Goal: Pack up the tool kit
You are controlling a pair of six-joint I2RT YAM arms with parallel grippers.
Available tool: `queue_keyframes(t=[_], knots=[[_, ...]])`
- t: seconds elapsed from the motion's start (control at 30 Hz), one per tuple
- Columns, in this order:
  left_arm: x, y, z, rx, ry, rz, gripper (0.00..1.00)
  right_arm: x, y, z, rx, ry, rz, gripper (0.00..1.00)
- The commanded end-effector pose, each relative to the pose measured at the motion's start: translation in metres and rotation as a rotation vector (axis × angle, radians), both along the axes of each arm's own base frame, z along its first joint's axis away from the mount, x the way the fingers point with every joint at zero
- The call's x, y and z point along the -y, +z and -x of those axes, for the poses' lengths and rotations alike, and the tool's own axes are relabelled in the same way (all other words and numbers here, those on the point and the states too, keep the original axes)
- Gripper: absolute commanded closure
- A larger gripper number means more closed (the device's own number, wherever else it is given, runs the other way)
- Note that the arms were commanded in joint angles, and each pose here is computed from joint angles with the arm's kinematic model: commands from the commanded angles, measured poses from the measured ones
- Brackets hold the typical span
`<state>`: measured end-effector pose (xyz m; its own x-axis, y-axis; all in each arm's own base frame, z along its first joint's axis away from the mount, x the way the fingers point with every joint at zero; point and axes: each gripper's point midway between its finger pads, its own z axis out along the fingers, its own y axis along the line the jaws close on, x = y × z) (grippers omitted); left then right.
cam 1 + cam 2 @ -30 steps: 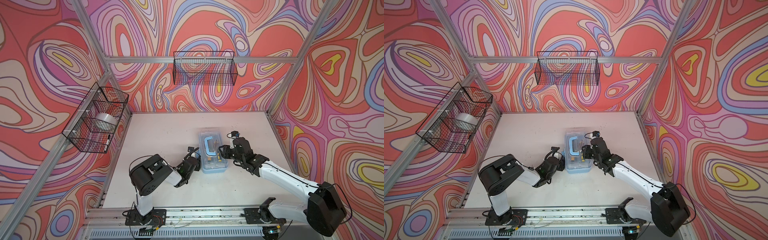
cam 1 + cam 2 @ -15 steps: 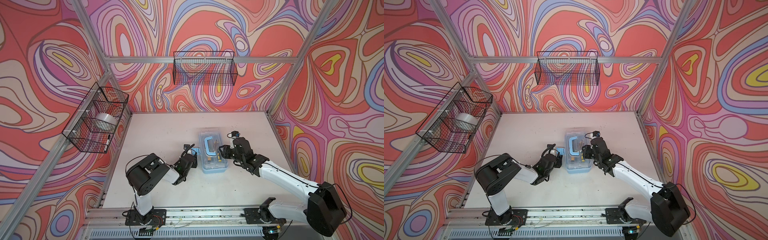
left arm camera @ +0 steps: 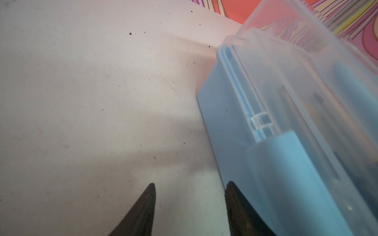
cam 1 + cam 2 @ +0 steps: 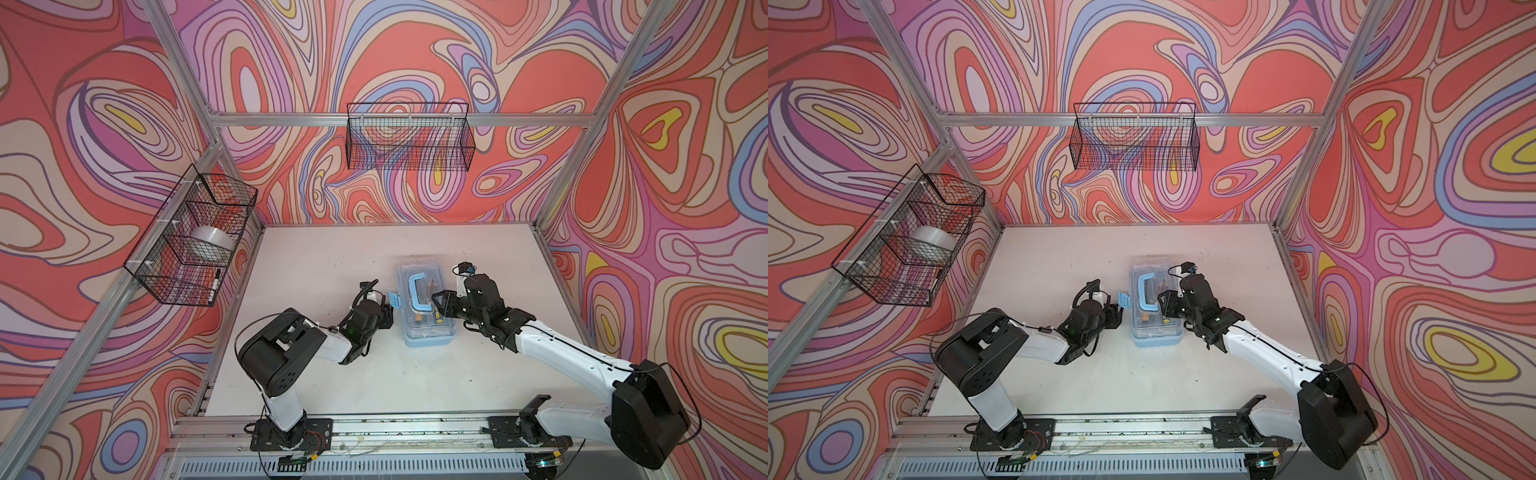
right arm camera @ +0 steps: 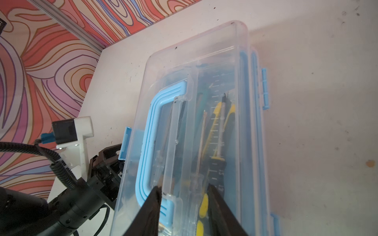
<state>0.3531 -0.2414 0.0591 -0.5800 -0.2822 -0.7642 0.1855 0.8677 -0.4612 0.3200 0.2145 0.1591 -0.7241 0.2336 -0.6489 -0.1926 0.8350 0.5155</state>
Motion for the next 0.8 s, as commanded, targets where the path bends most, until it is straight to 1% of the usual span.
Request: queue_keyframes(t=[0.0, 0.23, 0.33, 0.43, 0.53, 0.6, 0.77], knots=[[0.010, 0.024, -0.001, 0.005, -0.024, 0.100, 0.46, -0.004, -0.011, 0.007, -0.048, 0.023, -0.009, 0.61], [0.013, 0.032, -0.002, -0.004, -0.043, 0.123, 0.47, -0.004, -0.015, 0.010, -0.060, 0.026, -0.020, 0.62], [0.015, 0.035, -0.003, -0.006, -0.047, 0.149, 0.47, -0.002, -0.015, 0.012, -0.061, 0.021, -0.025, 0.62], [0.018, 0.039, -0.003, -0.018, -0.052, 0.197, 0.47, -0.002, -0.014, 0.013, -0.061, 0.021, -0.027, 0.62], [0.018, 0.036, -0.004, -0.065, -0.048, 0.283, 0.47, -0.002, -0.015, 0.014, -0.062, 0.024, -0.029, 0.63], [0.018, 0.035, -0.006, -0.090, -0.055, 0.365, 0.48, -0.002, -0.016, 0.014, -0.065, 0.024, -0.032, 0.63], [0.023, 0.035, -0.006, -0.135, -0.077, 0.511, 0.52, -0.003, -0.020, 0.016, -0.073, 0.025, -0.038, 0.63]])
